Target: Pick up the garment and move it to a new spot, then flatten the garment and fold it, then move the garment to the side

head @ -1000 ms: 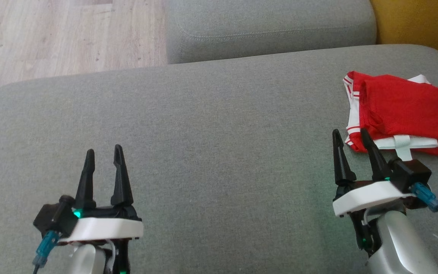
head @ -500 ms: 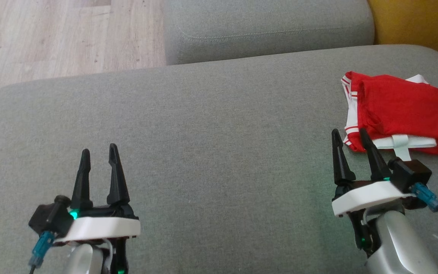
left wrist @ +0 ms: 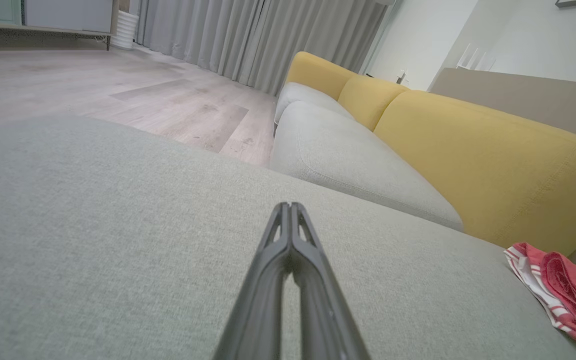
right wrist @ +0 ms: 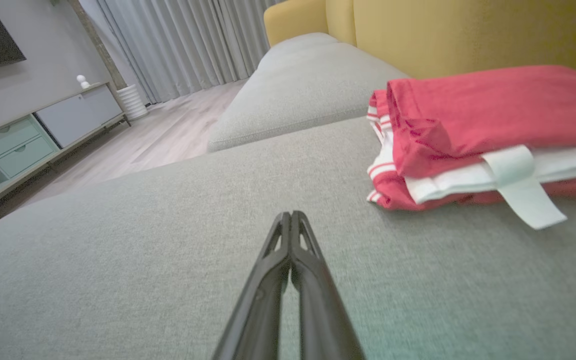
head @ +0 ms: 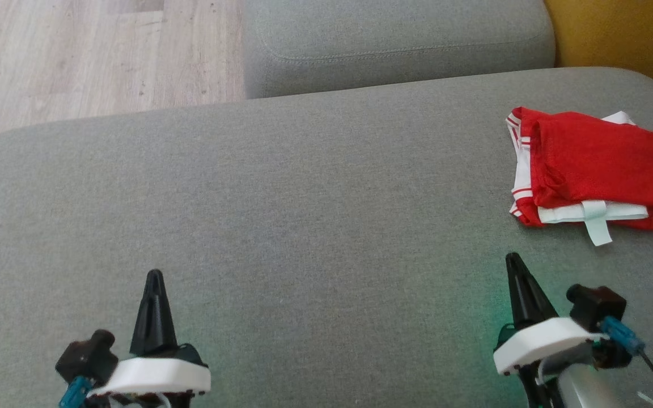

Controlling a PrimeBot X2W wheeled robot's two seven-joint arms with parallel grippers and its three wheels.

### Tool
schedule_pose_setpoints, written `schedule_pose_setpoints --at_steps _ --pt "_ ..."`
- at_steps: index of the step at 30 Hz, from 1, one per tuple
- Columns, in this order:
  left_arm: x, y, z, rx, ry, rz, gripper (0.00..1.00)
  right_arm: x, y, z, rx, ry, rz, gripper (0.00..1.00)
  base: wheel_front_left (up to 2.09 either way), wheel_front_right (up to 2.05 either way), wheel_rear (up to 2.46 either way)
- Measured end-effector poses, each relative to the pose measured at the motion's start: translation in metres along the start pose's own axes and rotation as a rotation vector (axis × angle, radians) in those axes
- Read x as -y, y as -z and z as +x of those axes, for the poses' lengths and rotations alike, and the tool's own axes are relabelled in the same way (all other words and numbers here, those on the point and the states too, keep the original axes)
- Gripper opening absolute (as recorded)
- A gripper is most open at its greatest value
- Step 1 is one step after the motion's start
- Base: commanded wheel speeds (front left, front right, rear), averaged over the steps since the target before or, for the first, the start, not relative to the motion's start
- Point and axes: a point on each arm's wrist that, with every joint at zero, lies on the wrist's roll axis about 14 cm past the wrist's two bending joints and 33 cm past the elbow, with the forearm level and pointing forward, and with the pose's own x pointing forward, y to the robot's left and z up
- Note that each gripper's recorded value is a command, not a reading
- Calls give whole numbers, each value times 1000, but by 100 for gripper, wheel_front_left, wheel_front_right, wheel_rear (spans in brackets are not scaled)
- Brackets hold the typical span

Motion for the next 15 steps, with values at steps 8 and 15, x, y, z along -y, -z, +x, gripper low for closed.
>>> schedule_pose_setpoints --at_steps 8,15 --pt "-7 9 -5 -38 -32 -70 0 6 6 -4 -22 32 86 0 0 0 0" --pt "-13 9 -6 -46 -58 -142 0 10 2 -3 -12 55 172 0 0 0 0"
